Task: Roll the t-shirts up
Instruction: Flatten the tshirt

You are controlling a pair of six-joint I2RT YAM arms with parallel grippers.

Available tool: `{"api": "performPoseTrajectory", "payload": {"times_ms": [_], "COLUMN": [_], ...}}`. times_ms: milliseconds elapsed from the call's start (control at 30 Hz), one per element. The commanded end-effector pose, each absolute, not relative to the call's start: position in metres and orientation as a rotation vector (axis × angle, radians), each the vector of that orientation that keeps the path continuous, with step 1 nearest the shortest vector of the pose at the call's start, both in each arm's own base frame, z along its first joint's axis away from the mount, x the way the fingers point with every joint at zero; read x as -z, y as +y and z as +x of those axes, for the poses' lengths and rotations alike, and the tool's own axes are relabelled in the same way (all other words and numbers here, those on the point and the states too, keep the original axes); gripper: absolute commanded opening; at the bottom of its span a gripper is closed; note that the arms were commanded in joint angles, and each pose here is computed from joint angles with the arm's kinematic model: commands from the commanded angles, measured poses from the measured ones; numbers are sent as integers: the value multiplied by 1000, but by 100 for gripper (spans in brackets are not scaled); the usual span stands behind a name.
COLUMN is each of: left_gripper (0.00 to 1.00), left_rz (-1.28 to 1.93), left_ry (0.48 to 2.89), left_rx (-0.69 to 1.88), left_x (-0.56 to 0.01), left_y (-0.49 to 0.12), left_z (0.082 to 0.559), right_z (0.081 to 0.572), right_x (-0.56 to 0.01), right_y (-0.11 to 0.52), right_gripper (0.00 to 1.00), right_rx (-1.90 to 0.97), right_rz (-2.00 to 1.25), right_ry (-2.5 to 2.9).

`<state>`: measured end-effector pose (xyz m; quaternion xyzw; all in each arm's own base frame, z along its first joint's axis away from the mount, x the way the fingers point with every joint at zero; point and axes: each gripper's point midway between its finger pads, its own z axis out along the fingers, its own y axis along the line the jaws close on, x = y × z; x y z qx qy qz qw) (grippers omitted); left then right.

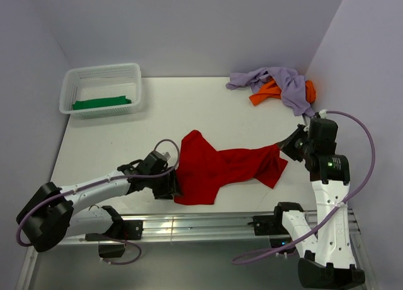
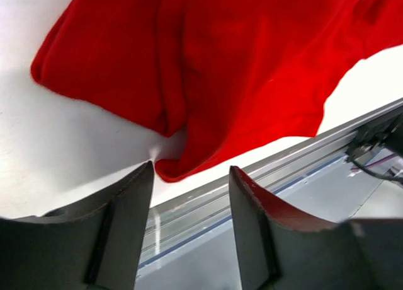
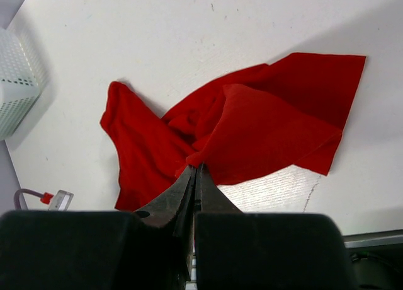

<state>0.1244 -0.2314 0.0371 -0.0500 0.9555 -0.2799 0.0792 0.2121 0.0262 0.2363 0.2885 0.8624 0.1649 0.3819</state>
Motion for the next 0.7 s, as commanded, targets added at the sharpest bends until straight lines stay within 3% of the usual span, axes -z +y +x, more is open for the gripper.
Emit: {"api": "performPoseTrajectory", "payload": {"times_ms": [0,267,433,567,633,667], "left_gripper": [58,54,47,32,6,0], "left_rz": [-63,-12,19,40,44,45], "left_ry": [2791,2792,2769,2788,2804,2815], "left_rx": [901,876,850,833,822,802], "left_x": [-44,-24,-20,-13,-11,-10], "left_y": [-234,-229,-229,-230,-231,-229], "left_z": [123,121,126,126,124,123], "right_z": [214,213,212,212,212,211], "right_x": [-240,-241,-241,-241,-241,-241], "right_y": [28,29,29,29,29,29], "right_gripper": [0,0,0,0,0,0], "right_rx": [-431,-436,-436,-437,-437,-434], "right_rz": [691,695,695,699,699,699], "right_ry": [2180,2178,2179,2178,2178,2180]}}
